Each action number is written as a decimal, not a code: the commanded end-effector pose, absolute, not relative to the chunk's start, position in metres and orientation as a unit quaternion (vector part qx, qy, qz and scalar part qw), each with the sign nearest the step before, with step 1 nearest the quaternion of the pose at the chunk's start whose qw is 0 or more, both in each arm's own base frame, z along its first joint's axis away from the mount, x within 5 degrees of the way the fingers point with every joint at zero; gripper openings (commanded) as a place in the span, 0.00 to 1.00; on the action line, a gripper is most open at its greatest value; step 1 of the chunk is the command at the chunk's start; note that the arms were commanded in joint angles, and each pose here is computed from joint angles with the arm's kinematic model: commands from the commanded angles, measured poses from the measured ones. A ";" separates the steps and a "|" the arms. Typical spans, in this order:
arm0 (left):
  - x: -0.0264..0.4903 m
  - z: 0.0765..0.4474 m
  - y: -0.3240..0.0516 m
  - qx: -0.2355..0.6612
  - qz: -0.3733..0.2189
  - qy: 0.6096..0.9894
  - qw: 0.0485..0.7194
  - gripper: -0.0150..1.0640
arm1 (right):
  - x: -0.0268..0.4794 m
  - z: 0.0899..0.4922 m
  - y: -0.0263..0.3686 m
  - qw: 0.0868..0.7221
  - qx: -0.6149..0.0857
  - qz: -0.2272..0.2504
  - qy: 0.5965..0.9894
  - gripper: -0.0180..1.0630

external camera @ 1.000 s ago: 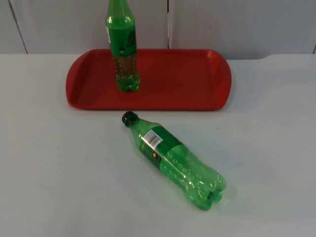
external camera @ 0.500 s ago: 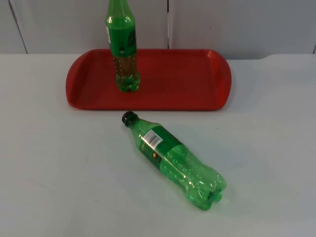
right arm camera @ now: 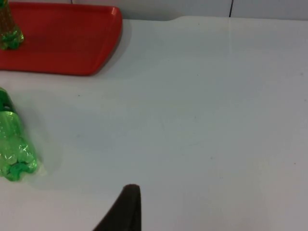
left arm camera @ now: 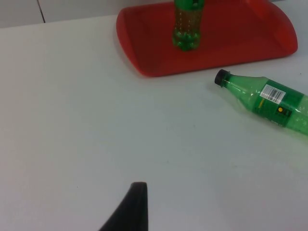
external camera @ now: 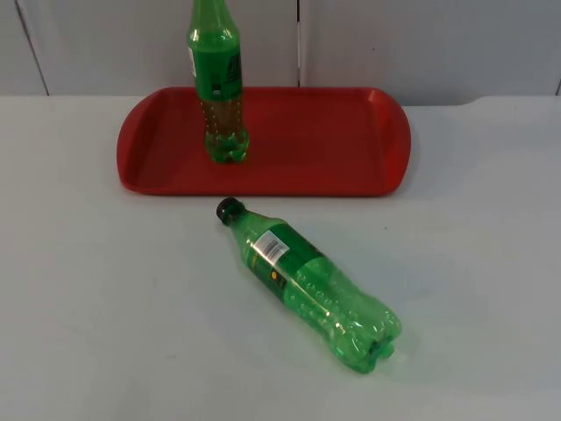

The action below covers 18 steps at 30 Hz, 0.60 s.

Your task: Place the bottle upright on the tray.

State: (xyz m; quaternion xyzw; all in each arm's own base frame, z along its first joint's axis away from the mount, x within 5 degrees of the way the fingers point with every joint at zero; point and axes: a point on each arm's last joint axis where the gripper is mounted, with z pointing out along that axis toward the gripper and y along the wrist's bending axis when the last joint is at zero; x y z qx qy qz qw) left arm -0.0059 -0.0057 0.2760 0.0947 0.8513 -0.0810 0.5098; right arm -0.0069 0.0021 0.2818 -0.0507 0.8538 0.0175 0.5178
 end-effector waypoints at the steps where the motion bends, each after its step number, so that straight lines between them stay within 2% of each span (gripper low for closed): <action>1: -0.006 0.275 -0.006 0.094 -0.083 0.852 0.509 0.99 | -0.003 0.283 0.002 0.512 -0.050 0.014 0.858 0.99; 8: -0.006 0.275 -0.006 0.094 -0.083 0.852 0.509 0.99 | 0.026 0.304 0.004 0.457 -0.051 0.015 0.888 0.99; 18: -0.006 0.275 -0.006 0.094 -0.083 0.852 0.509 0.99 | 0.108 0.321 0.009 0.350 -0.051 0.015 0.935 0.99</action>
